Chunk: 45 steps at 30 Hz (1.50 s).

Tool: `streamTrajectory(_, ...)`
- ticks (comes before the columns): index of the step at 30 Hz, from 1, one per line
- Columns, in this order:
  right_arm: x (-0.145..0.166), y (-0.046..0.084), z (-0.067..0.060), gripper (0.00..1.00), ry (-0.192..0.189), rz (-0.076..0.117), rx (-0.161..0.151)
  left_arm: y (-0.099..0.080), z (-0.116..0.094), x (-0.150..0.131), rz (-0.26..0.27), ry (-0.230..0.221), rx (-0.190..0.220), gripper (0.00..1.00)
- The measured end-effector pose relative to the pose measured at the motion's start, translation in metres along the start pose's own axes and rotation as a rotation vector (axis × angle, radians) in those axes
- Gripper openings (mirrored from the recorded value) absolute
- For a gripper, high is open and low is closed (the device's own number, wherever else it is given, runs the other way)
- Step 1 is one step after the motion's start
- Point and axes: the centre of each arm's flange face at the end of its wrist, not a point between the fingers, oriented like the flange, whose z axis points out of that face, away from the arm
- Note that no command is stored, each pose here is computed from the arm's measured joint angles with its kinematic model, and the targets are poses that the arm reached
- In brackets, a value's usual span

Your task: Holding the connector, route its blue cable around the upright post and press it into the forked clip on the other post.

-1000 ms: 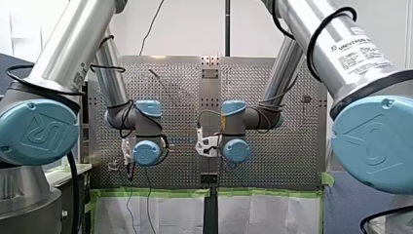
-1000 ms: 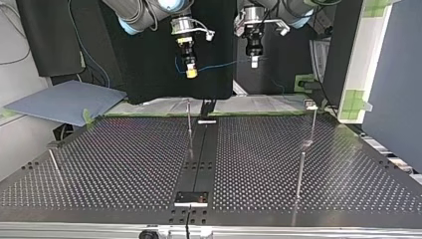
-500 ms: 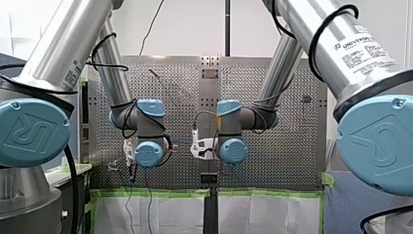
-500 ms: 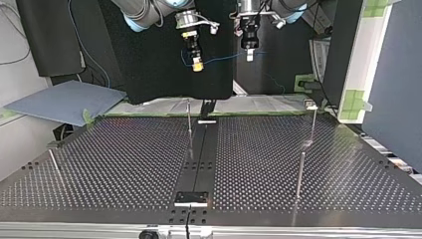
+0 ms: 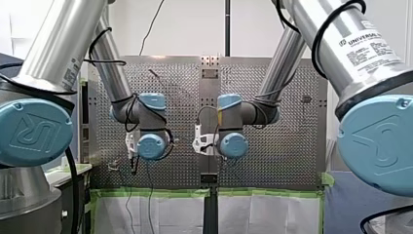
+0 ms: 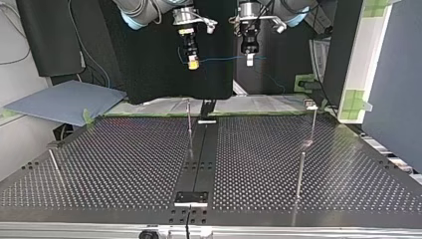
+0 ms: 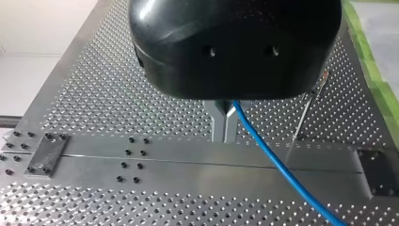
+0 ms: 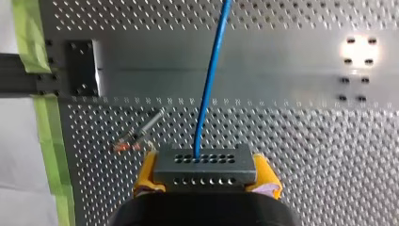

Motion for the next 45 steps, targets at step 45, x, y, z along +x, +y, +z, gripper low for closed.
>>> streamTrajectory(45, 0.261, 0.020, 0.049, 0.02, 0.261, 0.084, 0.033, -0.005, 0.102, -0.224, -0.165, -0.239, -0.183, 0.00)
